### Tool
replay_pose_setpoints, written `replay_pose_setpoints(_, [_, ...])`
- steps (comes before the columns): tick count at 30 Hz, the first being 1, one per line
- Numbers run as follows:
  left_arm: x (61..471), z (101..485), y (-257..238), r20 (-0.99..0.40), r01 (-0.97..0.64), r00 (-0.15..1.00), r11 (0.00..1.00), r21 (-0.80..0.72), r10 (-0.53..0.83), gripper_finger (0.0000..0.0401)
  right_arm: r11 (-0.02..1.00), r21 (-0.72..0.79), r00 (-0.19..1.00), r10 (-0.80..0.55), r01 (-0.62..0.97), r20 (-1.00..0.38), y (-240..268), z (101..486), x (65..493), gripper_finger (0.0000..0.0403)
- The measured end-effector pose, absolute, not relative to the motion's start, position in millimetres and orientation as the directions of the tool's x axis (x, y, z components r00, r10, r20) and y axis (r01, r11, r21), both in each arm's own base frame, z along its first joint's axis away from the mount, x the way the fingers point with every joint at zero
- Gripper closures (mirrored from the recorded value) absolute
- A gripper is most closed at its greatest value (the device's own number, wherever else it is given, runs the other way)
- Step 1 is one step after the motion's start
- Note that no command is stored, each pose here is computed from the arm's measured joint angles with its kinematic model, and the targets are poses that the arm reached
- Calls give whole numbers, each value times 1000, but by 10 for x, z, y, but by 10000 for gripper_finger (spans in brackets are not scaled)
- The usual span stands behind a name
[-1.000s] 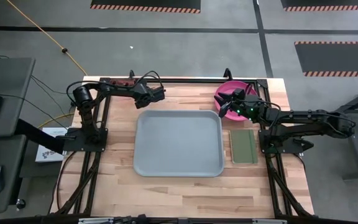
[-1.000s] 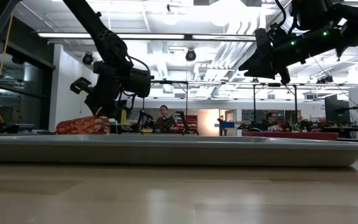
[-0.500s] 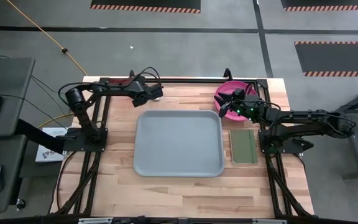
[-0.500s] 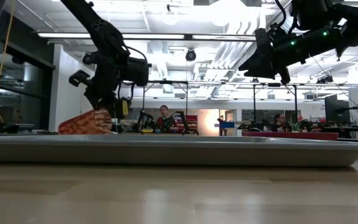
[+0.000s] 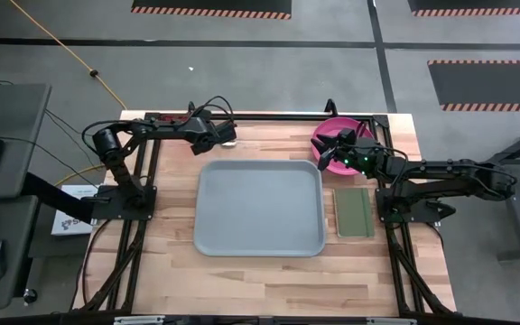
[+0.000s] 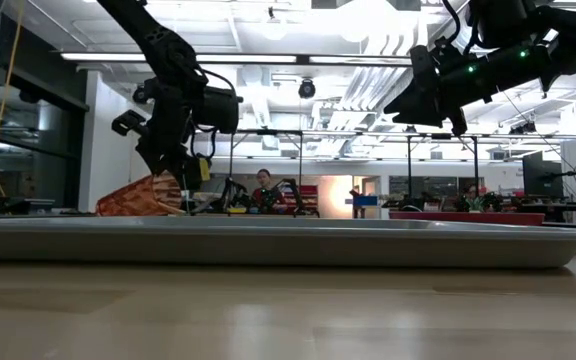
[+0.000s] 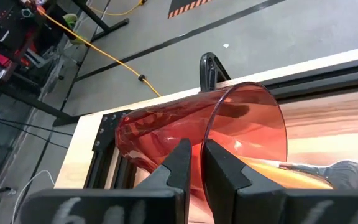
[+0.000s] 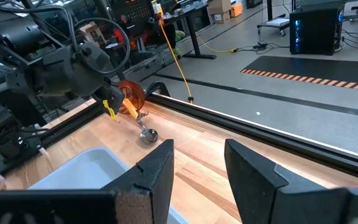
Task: Pick and place plate/cup/fork/spoon on tray
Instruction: Adjust the brown cup
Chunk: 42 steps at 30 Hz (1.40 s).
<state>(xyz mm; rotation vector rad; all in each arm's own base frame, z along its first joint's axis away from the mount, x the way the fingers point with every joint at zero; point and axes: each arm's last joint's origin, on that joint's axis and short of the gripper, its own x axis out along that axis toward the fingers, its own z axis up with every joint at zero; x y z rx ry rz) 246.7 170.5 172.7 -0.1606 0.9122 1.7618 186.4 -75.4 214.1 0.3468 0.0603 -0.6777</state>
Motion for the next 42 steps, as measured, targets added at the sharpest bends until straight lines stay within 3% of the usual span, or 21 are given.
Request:
replay_pose_setpoints(16, [2500, 1764, 1599, -566, -856, -359, -19, 517, 742, 378, 724, 294, 779, -604, 624, -168, -754, 2139, 1863, 268])
replay_pose_setpoints(33, [2379, 2293, 1445, -585, -915, -207, 57, 400, 784, 396, 726, 294, 782, -600, 621, -171, -753, 2137, 1864, 268])
replay_pose_setpoints(42, [2276, 2510, 1372, -617, -916, -124, 150, 373, 777, 396, 728, 295, 784, -597, 619, -171, -753, 2138, 1865, 268])
